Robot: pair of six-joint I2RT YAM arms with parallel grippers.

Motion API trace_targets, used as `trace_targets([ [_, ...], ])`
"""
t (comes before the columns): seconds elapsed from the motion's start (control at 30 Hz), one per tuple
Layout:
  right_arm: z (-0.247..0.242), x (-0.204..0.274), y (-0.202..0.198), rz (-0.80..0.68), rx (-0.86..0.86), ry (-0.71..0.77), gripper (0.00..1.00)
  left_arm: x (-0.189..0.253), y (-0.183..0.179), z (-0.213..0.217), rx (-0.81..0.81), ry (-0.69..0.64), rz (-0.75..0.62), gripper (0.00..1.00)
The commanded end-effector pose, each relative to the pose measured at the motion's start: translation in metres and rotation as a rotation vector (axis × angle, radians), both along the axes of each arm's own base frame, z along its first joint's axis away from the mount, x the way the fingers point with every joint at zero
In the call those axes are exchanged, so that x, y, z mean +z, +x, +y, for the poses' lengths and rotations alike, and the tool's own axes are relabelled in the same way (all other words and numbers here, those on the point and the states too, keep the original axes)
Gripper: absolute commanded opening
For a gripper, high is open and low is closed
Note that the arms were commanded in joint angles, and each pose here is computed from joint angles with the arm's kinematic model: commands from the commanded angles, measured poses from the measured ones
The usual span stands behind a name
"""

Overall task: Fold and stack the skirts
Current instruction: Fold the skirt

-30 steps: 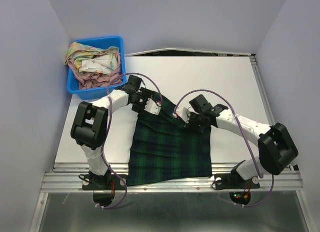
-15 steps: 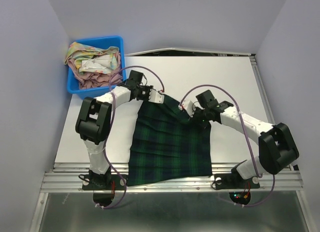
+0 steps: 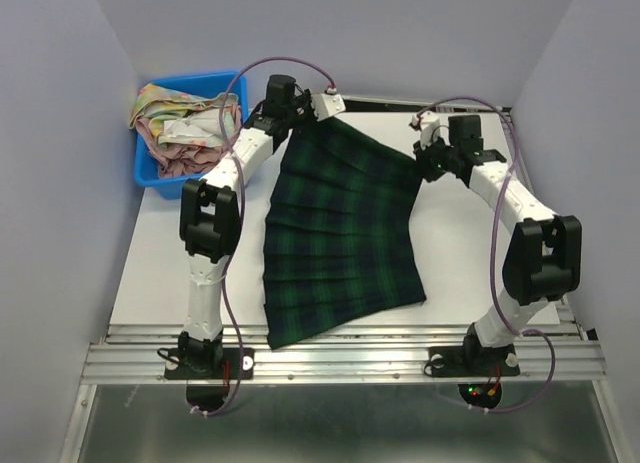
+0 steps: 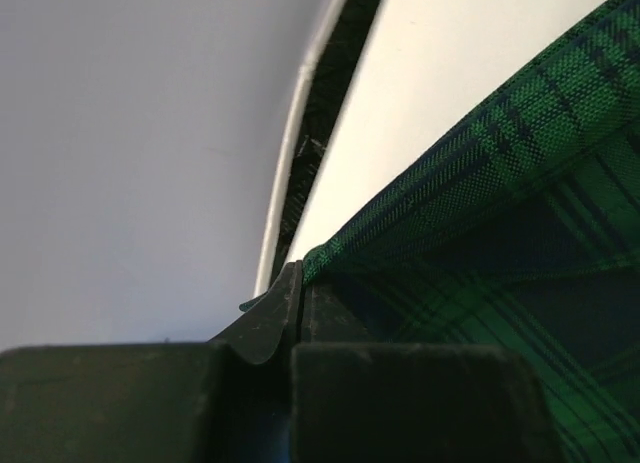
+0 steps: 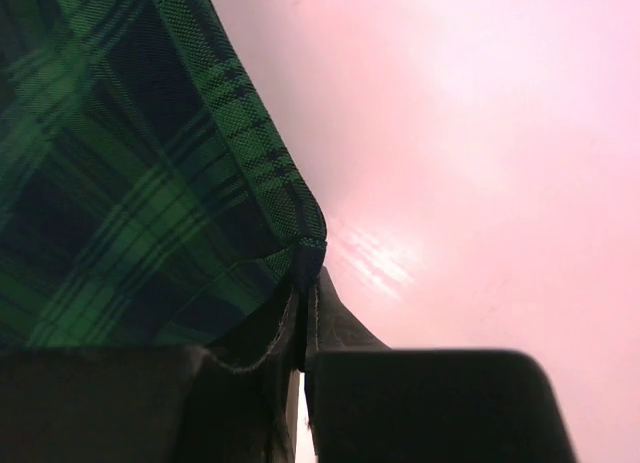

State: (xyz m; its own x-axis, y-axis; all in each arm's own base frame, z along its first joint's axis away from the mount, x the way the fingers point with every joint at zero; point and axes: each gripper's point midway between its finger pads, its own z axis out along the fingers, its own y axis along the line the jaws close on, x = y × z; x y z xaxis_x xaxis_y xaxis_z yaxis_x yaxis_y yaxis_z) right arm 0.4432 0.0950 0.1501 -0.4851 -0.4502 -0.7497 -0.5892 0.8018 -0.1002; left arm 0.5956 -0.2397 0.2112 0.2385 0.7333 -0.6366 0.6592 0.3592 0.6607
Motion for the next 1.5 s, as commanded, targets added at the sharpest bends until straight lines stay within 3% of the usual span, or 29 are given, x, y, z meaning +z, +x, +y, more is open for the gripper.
trace_targets([
  [0.0,-0.012,0.043,0.030,-0.092,-0.047,0.048,0.01,0.098,0.030,0.033,0.176,-0.085,-0.201,0.00],
  [0.13,-0.010,0.054,0.024,-0.119,0.015,0.042,0.01,0.125,0.008,0.037,0.152,-0.070,-0.218,0.00],
  [0.2,-0.005,0.050,0.014,-0.106,0.057,0.051,0.01,0.099,-0.012,0.039,0.124,0.003,-0.151,0.00],
  [0.27,-0.004,0.041,0.002,-0.096,0.098,0.041,0.01,0.107,-0.043,0.039,0.122,0.038,-0.137,0.00],
  [0.33,-0.005,0.036,-0.005,-0.103,0.132,0.014,0.01,0.091,-0.081,0.038,0.111,0.101,-0.096,0.00],
  [0.37,-0.005,0.029,-0.013,-0.095,0.148,0.003,0.01,0.057,-0.099,0.040,0.114,0.145,-0.029,0.00],
  [0.47,-0.007,0.014,-0.033,-0.092,0.208,-0.041,0.01,0.047,-0.151,0.032,0.112,0.181,0.014,0.00],
  [0.5,-0.008,0.011,-0.038,-0.093,0.222,-0.051,0.01,0.015,-0.172,0.033,0.096,0.220,0.081,0.00],
  [0.57,-0.009,0.012,-0.048,-0.114,0.251,-0.071,0.01,-0.007,-0.206,0.031,0.106,0.242,0.131,0.00],
  [0.77,-0.003,0.001,-0.100,-0.122,0.390,-0.092,0.01,-0.037,-0.266,0.047,0.135,0.210,0.304,0.00],
  [0.9,-0.003,-0.033,-0.133,-0.073,0.405,-0.078,0.01,-0.089,-0.309,0.059,0.064,0.293,0.416,0.00],
  [1.0,-0.009,-0.078,-0.151,0.028,0.378,-0.092,0.01,-0.123,-0.318,0.064,0.067,0.344,0.454,0.00],
  [1.13,-0.013,-0.101,-0.135,0.082,0.282,-0.079,0.01,-0.161,-0.317,0.061,0.107,0.361,0.552,0.00],
  [1.47,-0.014,-0.066,-0.058,0.043,0.177,-0.070,0.01,-0.153,-0.266,0.039,0.209,0.273,0.609,0.00],
])
